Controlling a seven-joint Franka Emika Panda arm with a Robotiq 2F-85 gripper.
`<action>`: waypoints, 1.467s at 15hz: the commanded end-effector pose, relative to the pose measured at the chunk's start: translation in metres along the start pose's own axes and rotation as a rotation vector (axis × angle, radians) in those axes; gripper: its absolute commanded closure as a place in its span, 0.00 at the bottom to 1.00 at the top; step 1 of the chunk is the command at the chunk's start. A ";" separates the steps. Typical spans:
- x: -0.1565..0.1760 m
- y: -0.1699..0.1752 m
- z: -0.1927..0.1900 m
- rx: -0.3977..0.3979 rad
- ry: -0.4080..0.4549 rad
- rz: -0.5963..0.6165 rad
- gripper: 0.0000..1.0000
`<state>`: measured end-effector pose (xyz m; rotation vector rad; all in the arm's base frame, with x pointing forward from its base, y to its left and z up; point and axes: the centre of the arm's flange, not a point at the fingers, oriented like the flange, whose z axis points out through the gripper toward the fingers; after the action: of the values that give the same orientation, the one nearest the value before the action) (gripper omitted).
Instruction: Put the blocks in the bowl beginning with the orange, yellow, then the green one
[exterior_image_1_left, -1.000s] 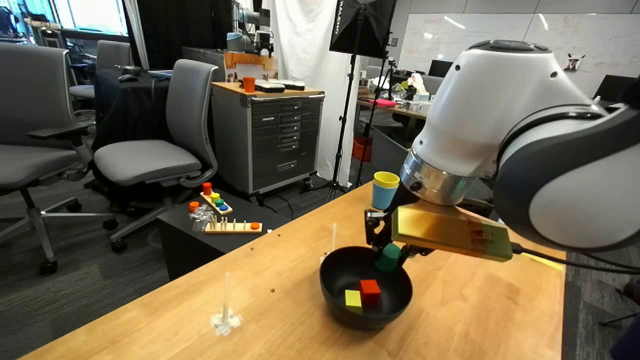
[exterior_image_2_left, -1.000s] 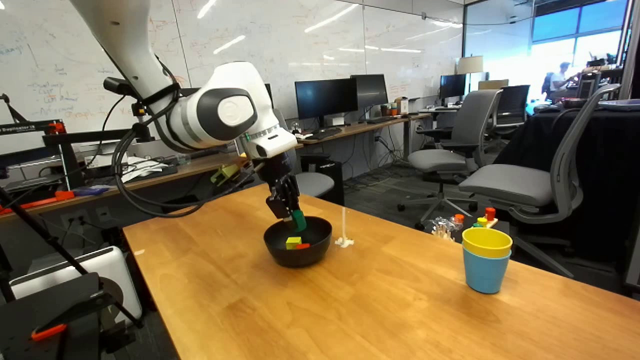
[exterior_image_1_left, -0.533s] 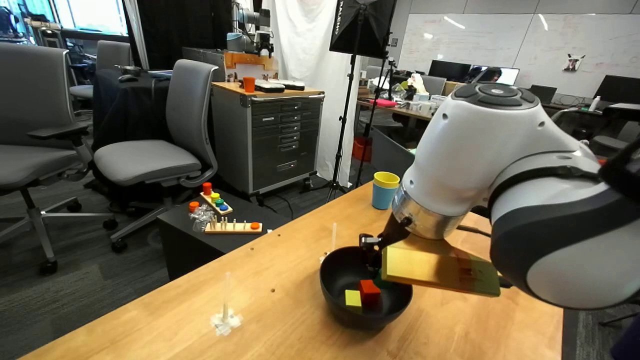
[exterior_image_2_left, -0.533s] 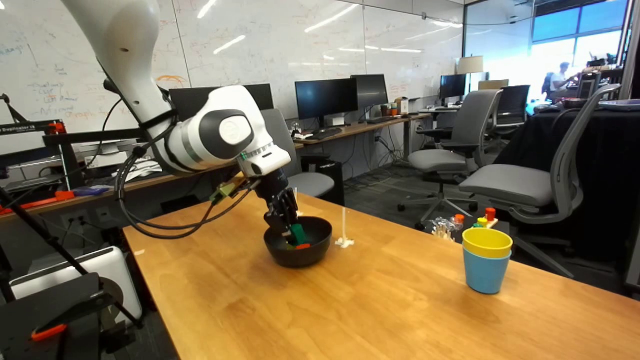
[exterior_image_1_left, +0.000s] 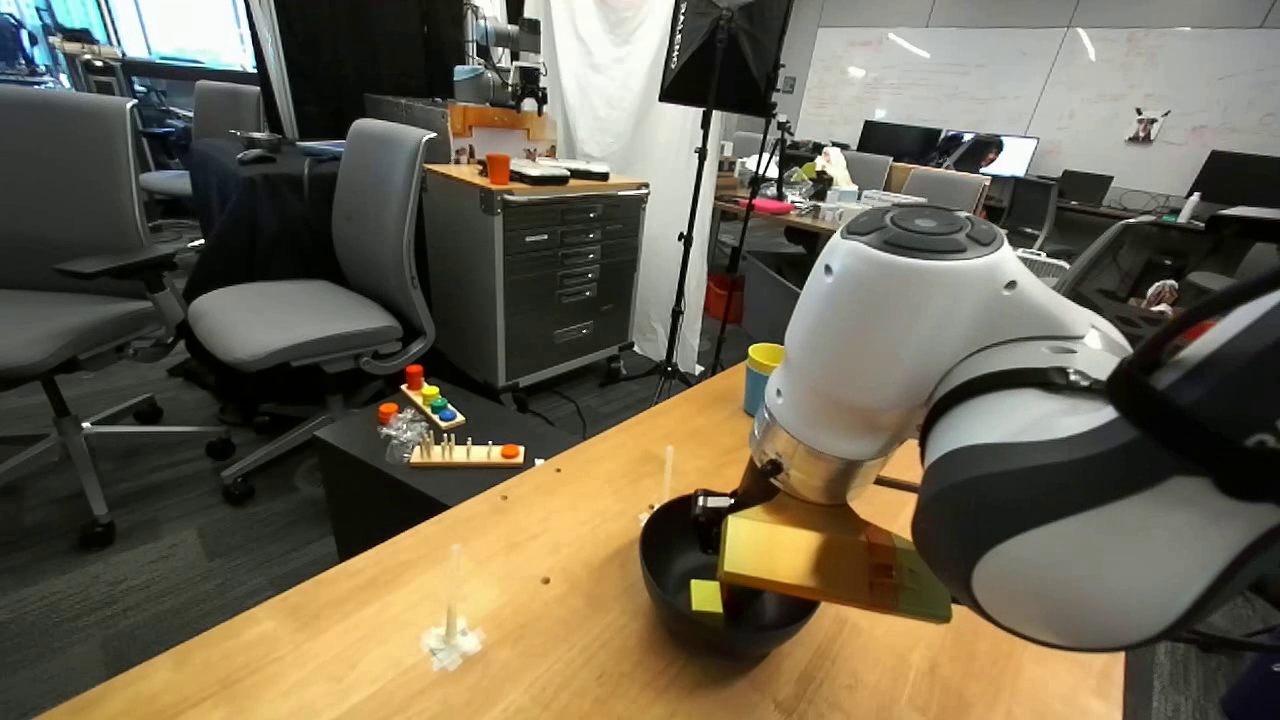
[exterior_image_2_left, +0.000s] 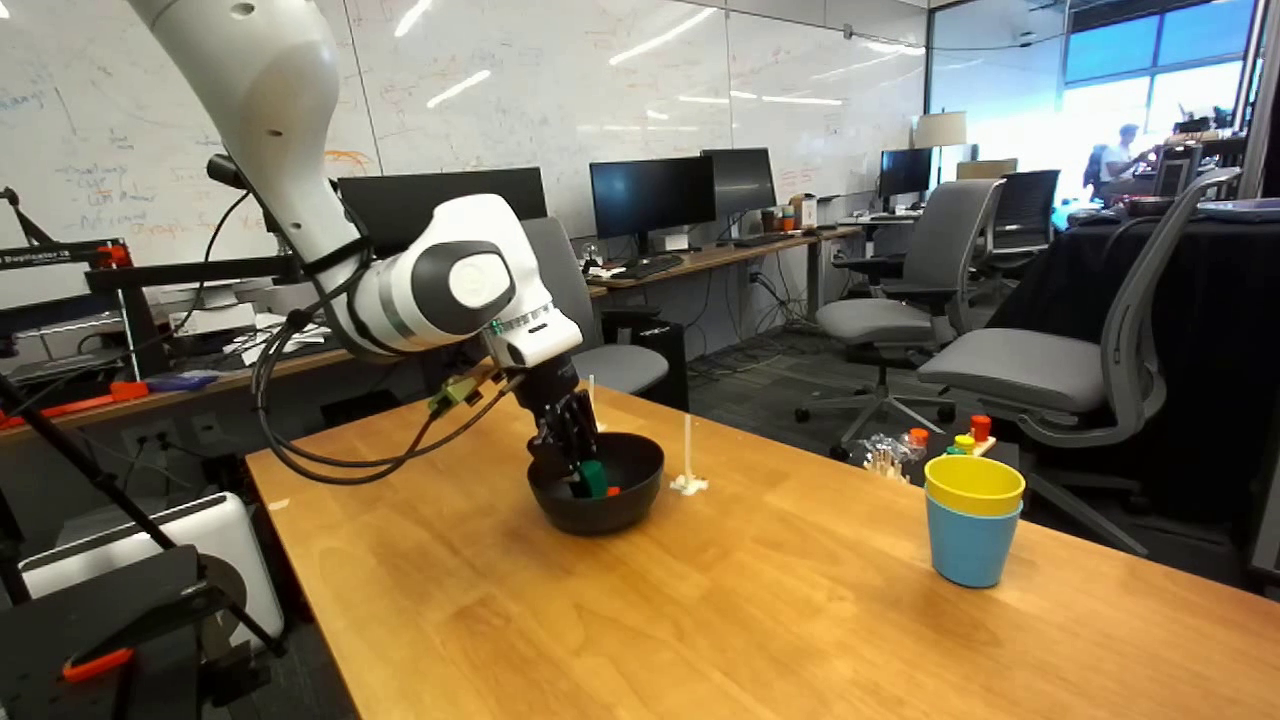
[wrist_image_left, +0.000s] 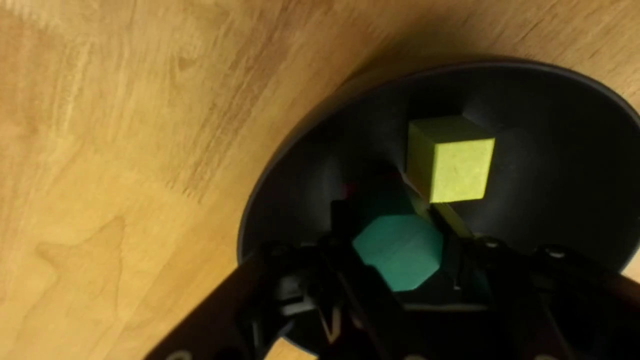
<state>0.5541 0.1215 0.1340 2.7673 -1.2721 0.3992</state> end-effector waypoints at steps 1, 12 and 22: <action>0.004 -0.014 0.000 -0.011 0.001 0.031 0.25; 0.057 0.004 -0.049 -0.025 0.003 0.057 0.01; 0.110 0.075 -0.176 0.028 -0.116 -0.271 0.00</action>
<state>0.5577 0.0485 0.2691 2.8474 -1.0557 0.3211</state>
